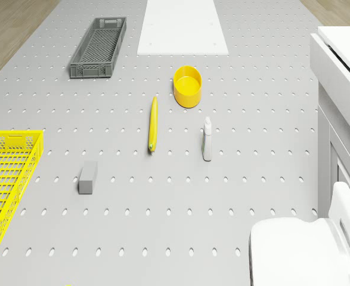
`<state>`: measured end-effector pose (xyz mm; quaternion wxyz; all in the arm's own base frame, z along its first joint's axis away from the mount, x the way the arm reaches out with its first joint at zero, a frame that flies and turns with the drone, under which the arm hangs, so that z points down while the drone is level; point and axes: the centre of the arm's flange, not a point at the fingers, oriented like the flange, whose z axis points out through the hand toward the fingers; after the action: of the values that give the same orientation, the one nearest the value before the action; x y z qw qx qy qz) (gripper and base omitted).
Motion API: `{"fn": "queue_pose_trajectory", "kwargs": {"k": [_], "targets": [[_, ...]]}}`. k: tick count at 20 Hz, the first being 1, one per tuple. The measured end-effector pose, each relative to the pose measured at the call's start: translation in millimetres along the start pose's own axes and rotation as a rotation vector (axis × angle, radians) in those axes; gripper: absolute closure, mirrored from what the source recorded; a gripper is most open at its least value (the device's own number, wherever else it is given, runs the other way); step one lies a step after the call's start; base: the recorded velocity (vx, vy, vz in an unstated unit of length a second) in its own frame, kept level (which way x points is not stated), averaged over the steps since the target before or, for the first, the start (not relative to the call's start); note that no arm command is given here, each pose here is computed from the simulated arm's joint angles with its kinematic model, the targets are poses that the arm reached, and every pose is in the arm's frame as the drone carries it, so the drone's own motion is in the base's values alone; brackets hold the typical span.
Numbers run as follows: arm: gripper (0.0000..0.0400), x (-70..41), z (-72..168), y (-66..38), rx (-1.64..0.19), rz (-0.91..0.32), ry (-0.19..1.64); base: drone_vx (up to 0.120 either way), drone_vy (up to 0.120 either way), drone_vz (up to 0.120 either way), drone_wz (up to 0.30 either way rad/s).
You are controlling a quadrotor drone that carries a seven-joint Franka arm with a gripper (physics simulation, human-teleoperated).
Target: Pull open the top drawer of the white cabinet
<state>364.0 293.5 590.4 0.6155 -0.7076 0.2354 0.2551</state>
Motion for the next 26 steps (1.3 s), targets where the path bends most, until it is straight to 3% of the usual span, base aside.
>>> {"fn": "queue_pose_trajectory", "kwargs": {"k": [1, 2, 3, 4, 5, 6, 8, 9, 10, 11, 12, 13, 14, 18, 26], "targets": [[0.0165, 1.9, 2, 4.9, 0.020, -0.014, 0.001, 0.000, 0.000, 0.000, 0.000], [0.0000, 19.6, 1, 20.2, -0.032, 0.007, 0.034, 0.000, 0.000, 0.000, 0.000], [0.0000, 37.0, -6, 33.1, -0.008, -0.029, -0.045, 0.000, 0.000, 0.000, 0.000], [0.0066, 69.5, -21, 57.1, 0.045, 0.045, -0.099, 0.000, 0.000, 0.000, 0.000], [0.0114, 75.8, -42, 55.2, 0.084, 0.134, -0.124, 0.000, 0.000, 0.000, 0.000], [0.0154, 67.7, -53, 45.0, 0.100, 0.132, -0.107, 0.000, 0.000, 0.000, 0.000], [0.0210, 49.1, -46, 38.6, 0.111, 0.113, -0.082, 0.000, 0.000, 0.000, 0.000], [0.0318, 37.1, -43, 31.9, 0.128, 0.129, -0.079, 0.000, 0.000, 0.000, 0.000], [0.0363, 8.5, -50, 10.9, 0.115, 0.173, -0.051, 0.000, 0.000, 0.000, 0.000], [0.0353, -2.0, -56, 5.4, 0.073, 0.018, 0.030, 0.000, 0.000, 0.000, 0.000], [0.0340, 1.3, -56, 9.3, 0.068, -0.002, 0.049, 0.000, 0.000, 0.000, 0.000], [0.0313, -5.6, -51, 7.8, 0.081, 0.031, 0.039, 0.000, 0.000, 0.000, 0.000], [0.0320, -24.2, -47, -0.9, 0.085, 0.052, 0.032, 0.000, 0.080, 0.000, 0.000], [0.0304, -24.4, -23, 8.7, 0.109, 0.062, 0.003, 0.000, 0.120, 0.000, 0.000], [0.0296, -22.2, 8, 18.5, 0.127, 0.070, -0.018, 0.000, 0.000, 0.000, 0.000]]}}
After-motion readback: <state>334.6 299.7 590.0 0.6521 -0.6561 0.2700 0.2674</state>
